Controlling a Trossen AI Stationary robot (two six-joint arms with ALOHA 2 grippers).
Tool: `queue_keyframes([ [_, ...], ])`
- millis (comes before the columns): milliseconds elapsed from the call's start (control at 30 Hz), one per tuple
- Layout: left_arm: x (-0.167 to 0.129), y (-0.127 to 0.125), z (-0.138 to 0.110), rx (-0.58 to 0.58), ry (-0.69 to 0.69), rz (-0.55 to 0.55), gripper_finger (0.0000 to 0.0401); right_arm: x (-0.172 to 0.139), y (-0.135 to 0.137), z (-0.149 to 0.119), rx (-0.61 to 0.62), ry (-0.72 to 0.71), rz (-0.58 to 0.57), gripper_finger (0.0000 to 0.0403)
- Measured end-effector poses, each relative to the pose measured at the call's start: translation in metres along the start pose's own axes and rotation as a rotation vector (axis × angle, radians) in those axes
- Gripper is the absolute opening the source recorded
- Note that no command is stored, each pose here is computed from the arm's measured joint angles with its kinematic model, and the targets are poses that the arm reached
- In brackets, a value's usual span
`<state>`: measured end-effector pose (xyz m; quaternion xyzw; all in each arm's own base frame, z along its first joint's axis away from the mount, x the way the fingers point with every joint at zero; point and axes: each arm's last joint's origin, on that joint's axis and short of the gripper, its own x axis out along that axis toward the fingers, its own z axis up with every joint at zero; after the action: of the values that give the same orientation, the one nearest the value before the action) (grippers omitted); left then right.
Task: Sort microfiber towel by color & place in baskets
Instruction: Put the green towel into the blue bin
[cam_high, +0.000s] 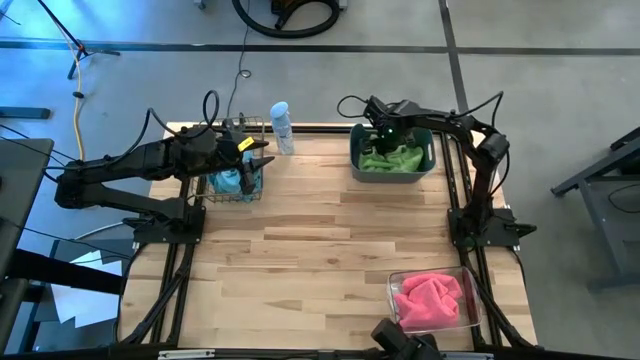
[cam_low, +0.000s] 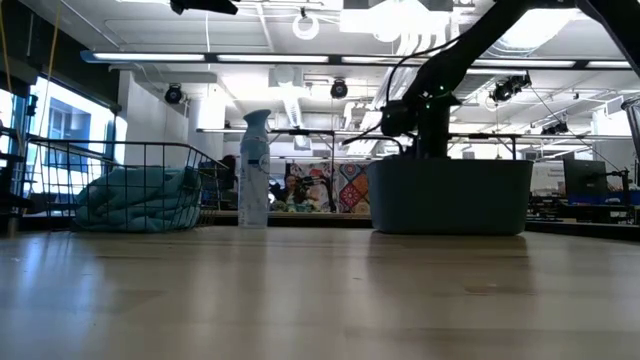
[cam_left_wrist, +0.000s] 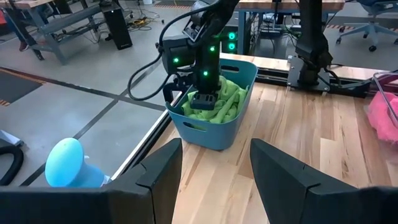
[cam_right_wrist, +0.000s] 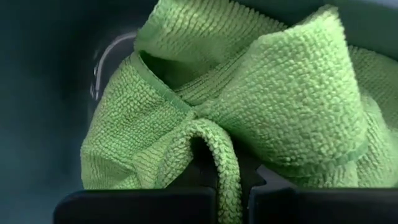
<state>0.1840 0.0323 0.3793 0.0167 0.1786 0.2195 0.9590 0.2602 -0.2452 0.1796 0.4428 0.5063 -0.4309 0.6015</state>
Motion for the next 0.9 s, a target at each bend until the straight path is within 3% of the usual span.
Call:
queue_keyframes([
  [367, 0.0, 0.0, -0.002, 0.009, 0.023, 0.003, 0.0177, 0.007, 0.001, 0.002, 0.035, -0.011, -0.03, 0.0026],
  [567, 0.0, 0.0, -0.002, 0.022, 0.024, 0.004, 0.0177, 0.006, 0.001, 0.002, 0.041, -0.009, -0.035, 0.0103],
  [667, 0.0, 0.0, -0.002, 0.022, 0.024, 0.004, 0.0177, 0.001, 0.002, 0.003, -0.014, 0.003, -0.026, 0.015],
  [900, 0.0, 0.0, -0.003, 0.016, 0.029, -0.005, 0.0177, -0.037, 0.004, 0.005, -0.107, -0.042, -0.037, 0.0223],
])
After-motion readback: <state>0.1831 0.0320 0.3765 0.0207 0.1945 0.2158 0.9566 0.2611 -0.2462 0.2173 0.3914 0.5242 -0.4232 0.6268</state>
